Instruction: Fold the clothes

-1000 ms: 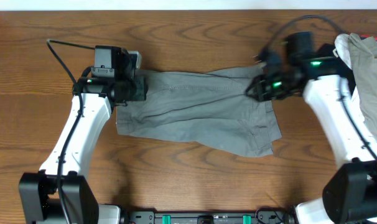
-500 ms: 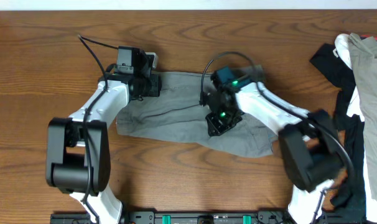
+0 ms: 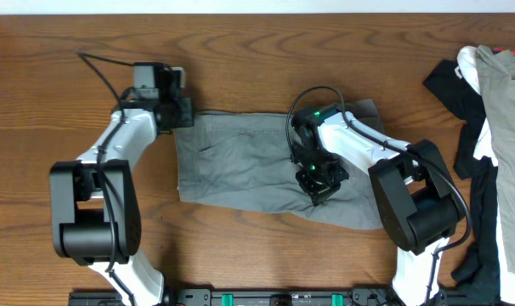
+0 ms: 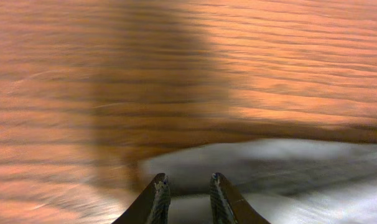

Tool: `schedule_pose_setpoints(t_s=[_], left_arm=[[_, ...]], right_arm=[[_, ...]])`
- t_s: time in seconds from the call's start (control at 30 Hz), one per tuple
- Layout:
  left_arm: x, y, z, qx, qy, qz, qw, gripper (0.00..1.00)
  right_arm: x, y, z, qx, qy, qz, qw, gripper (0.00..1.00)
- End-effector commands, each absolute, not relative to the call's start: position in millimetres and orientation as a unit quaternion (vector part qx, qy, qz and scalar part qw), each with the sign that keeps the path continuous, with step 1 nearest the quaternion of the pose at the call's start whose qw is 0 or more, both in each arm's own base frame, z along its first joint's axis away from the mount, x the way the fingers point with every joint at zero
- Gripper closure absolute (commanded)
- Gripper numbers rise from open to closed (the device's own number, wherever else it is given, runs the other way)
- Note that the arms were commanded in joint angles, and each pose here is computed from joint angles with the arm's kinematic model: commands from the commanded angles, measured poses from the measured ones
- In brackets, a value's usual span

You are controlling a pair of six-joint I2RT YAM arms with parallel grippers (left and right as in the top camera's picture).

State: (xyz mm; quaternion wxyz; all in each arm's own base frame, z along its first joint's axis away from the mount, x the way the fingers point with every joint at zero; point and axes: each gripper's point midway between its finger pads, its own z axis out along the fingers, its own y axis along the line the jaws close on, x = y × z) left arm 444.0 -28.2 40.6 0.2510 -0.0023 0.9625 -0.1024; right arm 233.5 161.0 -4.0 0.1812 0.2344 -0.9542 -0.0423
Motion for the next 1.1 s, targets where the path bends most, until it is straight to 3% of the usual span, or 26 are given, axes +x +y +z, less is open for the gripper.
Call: schedule_pose_setpoints(t_s=[0.0,0.13,0.2,0.27,0.3,0.33,0.4,0.5,0.6,0.77,0.87,1.07], left_arm=[[452.2,-27.9,61.2,0.003,0.956,-0.125,0.267,0.75],[451.0,-36.2,102.0,0.014,0.947,-0.143,0.288,0.72],[440.7,-38.6,118.8,0.016,0.947,-0.143,0.288,0.65],[426.3,-37.7,125.8,0.011,0.951,-0.141,0.273,0.51],[417.6,-35.8,125.3,0.001,0.956,-0.140,0.258,0.45],[408.8,-33.1,121.7,-0.015,0.960,-0.142,0.239,0.43],[393.3,-28.6,111.6,-0.040,0.968,-0.145,0.201,0.39],[373.7,-18.5,94.8,-0.062,0.975,-0.143,0.156,0.36],[360.6,-9.0,81.2,-0.086,0.975,-0.156,0.130,0.29],[349.1,-10.2,65.9,-0.119,0.958,-0.239,0.099,0.22],[346.4,-25.8,60.2,-0.105,0.942,-0.307,0.083,0.21],[342.4,-39.3,38.1,-0.105,0.932,-0.345,0.044,0.20]], right_arm=[[241.4,147.7,-7.9,0.245,-0.956,0.003,0.159,0.83],[253.3,162.4,11.4,0.265,-0.957,-0.033,0.109,0.79],[263.2,169.9,27.9,0.270,-0.959,-0.052,0.068,0.77],[273.8,176.2,47.7,0.271,-0.960,-0.071,0.024,0.71],[278.9,180.4,59.3,0.270,-0.959,-0.085,-0.001,0.64],[284.1,184.1,69.7,0.269,-0.958,-0.099,-0.023,0.43],[292.9,190.3,86.2,0.263,-0.955,-0.121,-0.060,0.28],[303.9,195.1,98.0,0.235,-0.958,-0.134,-0.092,0.18],[310.9,198.5,94.3,0.196,-0.966,-0.140,-0.095,0.27],[328.9,207.9,76.9,0.120,-0.976,-0.152,-0.097,0.75],[340.6,218.6,62.8,0.074,-0.978,-0.172,-0.094,0.92],[344.7,247.0,26.7,-0.005,-0.970,-0.242,-0.037,0.99]])
